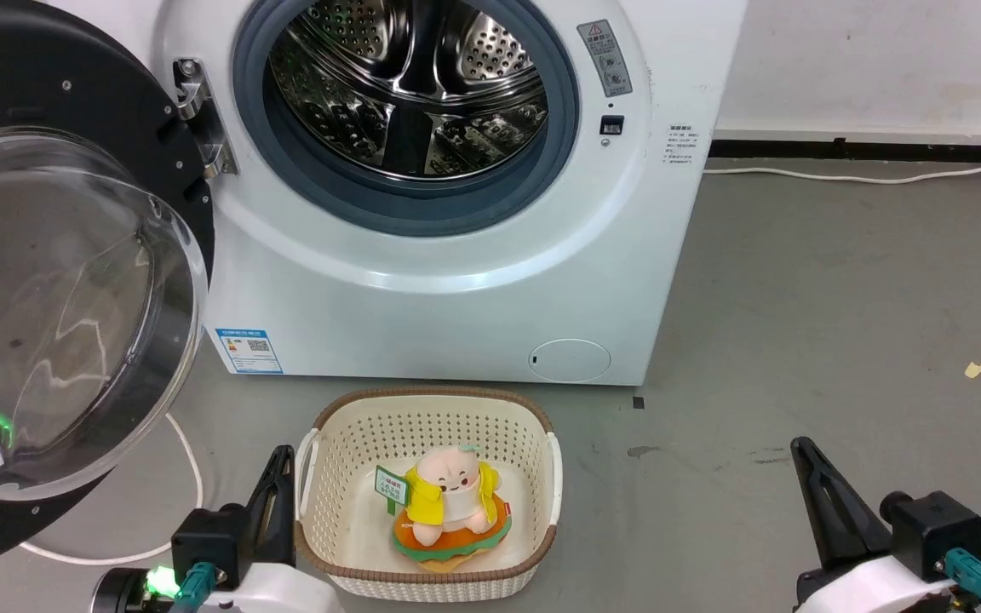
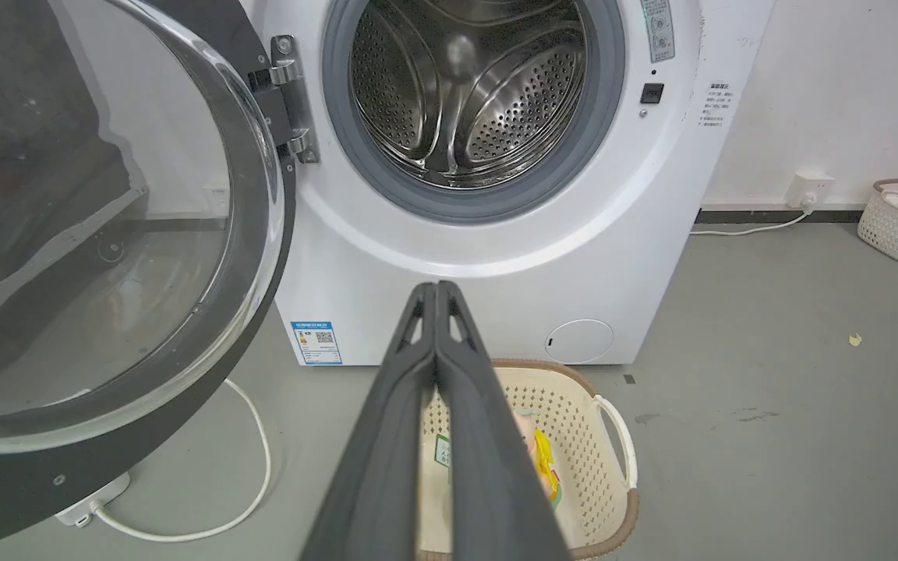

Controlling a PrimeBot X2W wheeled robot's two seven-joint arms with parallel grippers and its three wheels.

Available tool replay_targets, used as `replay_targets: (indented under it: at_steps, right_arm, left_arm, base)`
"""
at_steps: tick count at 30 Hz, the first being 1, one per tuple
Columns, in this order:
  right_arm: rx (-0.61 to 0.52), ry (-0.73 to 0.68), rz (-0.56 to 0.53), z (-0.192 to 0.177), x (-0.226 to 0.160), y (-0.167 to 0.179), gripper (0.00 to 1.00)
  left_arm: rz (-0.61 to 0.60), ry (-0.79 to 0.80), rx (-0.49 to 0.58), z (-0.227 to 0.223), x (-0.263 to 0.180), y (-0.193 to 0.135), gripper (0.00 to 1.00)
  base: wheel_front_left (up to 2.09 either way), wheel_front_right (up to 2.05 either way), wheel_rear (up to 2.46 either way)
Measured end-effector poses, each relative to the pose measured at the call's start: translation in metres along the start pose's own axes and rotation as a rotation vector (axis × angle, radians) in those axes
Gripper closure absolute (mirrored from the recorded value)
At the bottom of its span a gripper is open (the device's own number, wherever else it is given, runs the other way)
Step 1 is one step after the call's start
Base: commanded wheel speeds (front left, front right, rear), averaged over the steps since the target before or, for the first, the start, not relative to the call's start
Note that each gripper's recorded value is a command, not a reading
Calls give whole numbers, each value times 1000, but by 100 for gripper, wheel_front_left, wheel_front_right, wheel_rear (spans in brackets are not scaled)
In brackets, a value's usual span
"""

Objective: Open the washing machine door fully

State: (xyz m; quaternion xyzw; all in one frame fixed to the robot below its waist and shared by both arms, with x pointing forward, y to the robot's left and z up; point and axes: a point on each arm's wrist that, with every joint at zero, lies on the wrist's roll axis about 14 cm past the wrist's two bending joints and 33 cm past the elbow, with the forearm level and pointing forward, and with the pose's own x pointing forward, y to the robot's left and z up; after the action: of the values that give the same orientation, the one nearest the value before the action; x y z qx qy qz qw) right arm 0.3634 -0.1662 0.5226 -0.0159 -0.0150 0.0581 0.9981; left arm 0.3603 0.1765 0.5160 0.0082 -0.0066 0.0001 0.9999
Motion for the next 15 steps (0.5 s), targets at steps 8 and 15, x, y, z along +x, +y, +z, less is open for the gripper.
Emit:
replay_targets:
  at_steps: [8,15]
  right_arm:
    - [-2,11,2,-1,0,1,100]
    - [-3,10,3,2,3,1,100]
  left_arm:
    - [1,8,4,1,2,0,100]
    - [-2,14,10,1,2,0,100]
  base:
    - [0,0,0]
    - [0,0,0]
